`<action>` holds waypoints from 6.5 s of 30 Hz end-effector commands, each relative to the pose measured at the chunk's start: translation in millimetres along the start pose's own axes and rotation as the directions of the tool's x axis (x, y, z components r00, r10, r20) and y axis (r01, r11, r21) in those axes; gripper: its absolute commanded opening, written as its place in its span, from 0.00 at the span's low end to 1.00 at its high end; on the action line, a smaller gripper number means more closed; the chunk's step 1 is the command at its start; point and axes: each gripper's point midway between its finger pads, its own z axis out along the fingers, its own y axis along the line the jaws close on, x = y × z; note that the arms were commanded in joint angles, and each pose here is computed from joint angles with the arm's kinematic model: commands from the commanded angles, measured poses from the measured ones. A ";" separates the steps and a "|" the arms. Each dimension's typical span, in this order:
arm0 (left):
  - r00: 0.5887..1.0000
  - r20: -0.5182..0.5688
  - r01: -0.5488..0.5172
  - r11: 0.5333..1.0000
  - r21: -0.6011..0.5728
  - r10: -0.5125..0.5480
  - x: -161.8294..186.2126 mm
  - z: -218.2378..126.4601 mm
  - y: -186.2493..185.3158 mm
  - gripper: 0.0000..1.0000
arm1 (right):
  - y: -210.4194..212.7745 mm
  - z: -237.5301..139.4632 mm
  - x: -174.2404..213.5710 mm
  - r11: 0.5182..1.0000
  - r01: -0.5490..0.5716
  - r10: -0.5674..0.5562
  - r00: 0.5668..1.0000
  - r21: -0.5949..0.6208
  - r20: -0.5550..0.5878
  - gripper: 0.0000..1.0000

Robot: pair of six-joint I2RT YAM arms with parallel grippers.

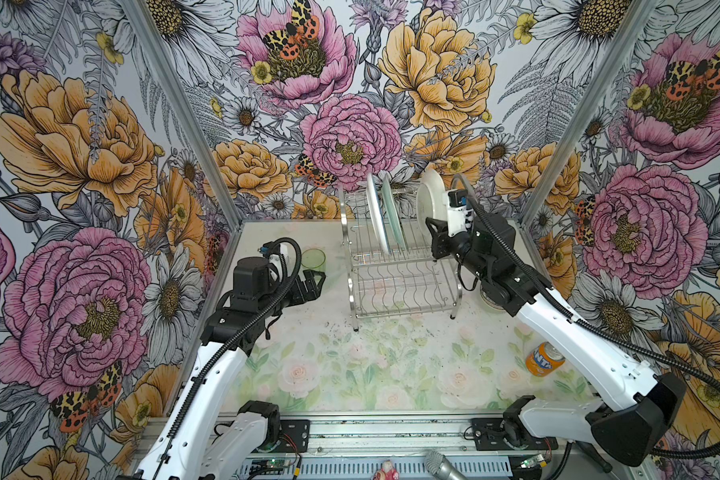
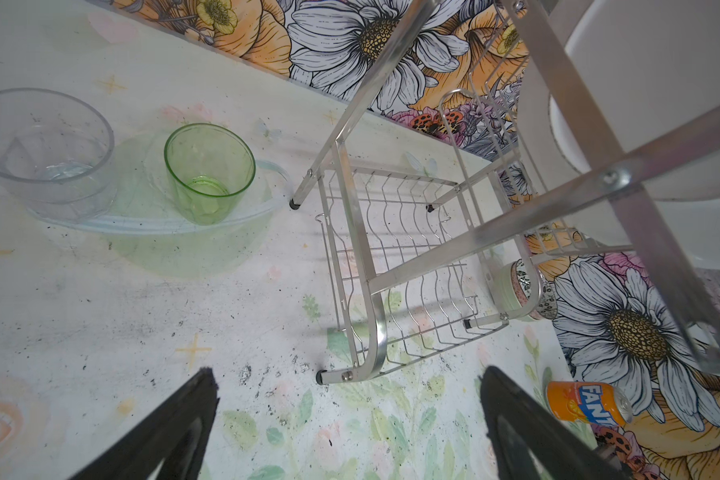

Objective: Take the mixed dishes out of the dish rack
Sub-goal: 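Lift the white plate up out of the rack with the right gripper, then carry the white plate toward the left gripper with the right gripper, then hold the white plate with the right gripper while the left gripper closes on its rim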

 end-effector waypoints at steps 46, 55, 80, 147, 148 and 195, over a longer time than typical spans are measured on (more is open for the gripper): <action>1.000 0.024 0.008 1.000 0.014 -0.008 -2.6 -1.6 1.1 0.99 | 46.8 -132.3 -98.7 0.950 0.195 -0.059 0.878 -0.242 0.475 0.00; 0.999 0.023 0.032 0.999 0.017 -0.032 2.8 -3.6 2.5 0.99 | 69.0 -161.6 -82.7 0.905 0.213 -0.019 0.886 -0.369 0.464 0.00; 0.997 0.038 0.064 0.997 0.033 -0.065 2.9 -8.2 -0.4 0.99 | 96.4 -188.7 -40.4 0.851 0.230 -0.014 0.908 -0.471 0.418 0.00; 0.826 -0.276 0.543 0.826 0.151 -0.492 41.8 -38.1 -54.8 0.99 | 194.5 -95.1 126.9 0.771 0.519 -0.529 0.845 -0.369 0.083 0.00; 0.823 -0.274 0.548 0.822 0.155 -0.497 41.5 -38.6 -55.2 0.99 | 195.2 -94.0 127.8 0.769 0.523 -0.534 0.842 -0.368 0.080 0.00; 0.708 -0.347 0.697 0.686 0.209 -0.615 68.2 -4.2 -48.6 0.42 | 260.9 -51.2 143.7 0.595 0.787 -0.787 0.612 -0.162 0.082 0.00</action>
